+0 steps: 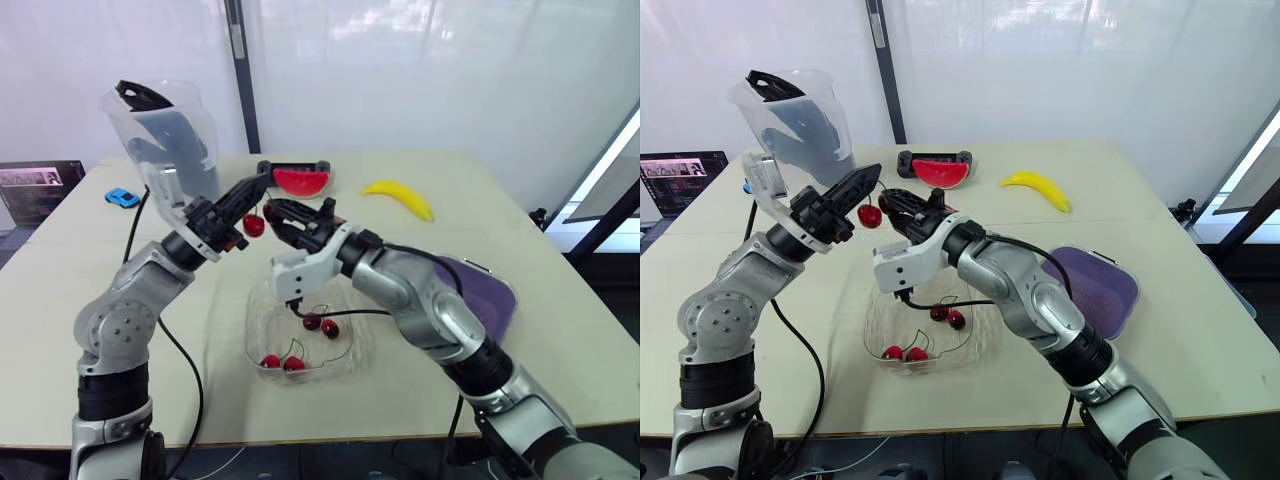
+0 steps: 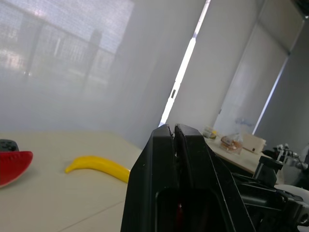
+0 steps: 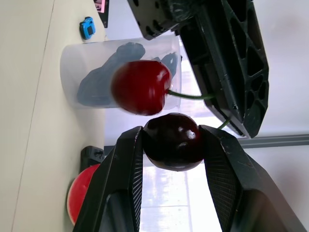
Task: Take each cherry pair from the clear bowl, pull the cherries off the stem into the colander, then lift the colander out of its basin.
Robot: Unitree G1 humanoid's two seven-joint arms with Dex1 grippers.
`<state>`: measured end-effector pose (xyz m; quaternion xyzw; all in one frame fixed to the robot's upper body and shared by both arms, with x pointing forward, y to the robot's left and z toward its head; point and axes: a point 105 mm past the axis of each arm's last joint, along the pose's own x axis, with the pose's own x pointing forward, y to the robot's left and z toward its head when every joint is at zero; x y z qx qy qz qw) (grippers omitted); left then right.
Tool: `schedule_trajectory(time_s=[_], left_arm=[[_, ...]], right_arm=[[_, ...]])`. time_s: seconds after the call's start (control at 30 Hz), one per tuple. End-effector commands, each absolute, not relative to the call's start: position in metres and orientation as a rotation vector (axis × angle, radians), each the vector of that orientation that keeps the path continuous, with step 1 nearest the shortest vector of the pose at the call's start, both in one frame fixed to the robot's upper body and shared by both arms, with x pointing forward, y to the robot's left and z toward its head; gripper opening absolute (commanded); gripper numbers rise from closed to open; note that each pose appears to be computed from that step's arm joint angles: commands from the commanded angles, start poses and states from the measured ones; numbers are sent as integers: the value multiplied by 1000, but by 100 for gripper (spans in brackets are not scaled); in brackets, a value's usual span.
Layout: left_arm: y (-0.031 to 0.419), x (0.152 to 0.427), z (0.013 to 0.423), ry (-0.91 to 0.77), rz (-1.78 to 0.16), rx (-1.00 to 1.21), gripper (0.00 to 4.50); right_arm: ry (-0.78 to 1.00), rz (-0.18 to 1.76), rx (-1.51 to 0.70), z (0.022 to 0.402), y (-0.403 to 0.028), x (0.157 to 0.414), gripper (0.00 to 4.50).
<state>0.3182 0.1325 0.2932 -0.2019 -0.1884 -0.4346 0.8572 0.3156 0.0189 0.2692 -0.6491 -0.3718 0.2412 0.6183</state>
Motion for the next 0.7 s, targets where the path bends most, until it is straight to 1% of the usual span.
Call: schedule_trajectory(time_s=[0.03,0.1,0.2,0.3,0.4,0.47,0.6,0.67,0.7], left_arm=[[135,311,306,-456,-930,-414,3],[134,312,306,-454,-935,-414,3],[134,313,306,-455,-936,-416,0],[134,314,306,-457,-938,-412,0],[133,314,306,-453,-949,-405,0],[132,314,307,-442,-977,-402,0],[126,310,305,-406,-1059,-381,0],[121,303,302,-353,-1155,-379,0],[119,299,301,-328,-1200,-389,0]], right_arm=[[-862,531,-1454,281,14,312,186],[-811,582,-1409,275,13,314,186],[-829,573,-1454,275,10,312,265],[-837,584,-1458,279,3,309,401],[-726,694,-1321,277,-9,307,401],[-542,843,-982,268,-26,305,401],[-336,948,-562,273,-50,303,401],[-197,1143,-308,277,-56,293,401],[-158,1215,-215,281,-58,288,401]])
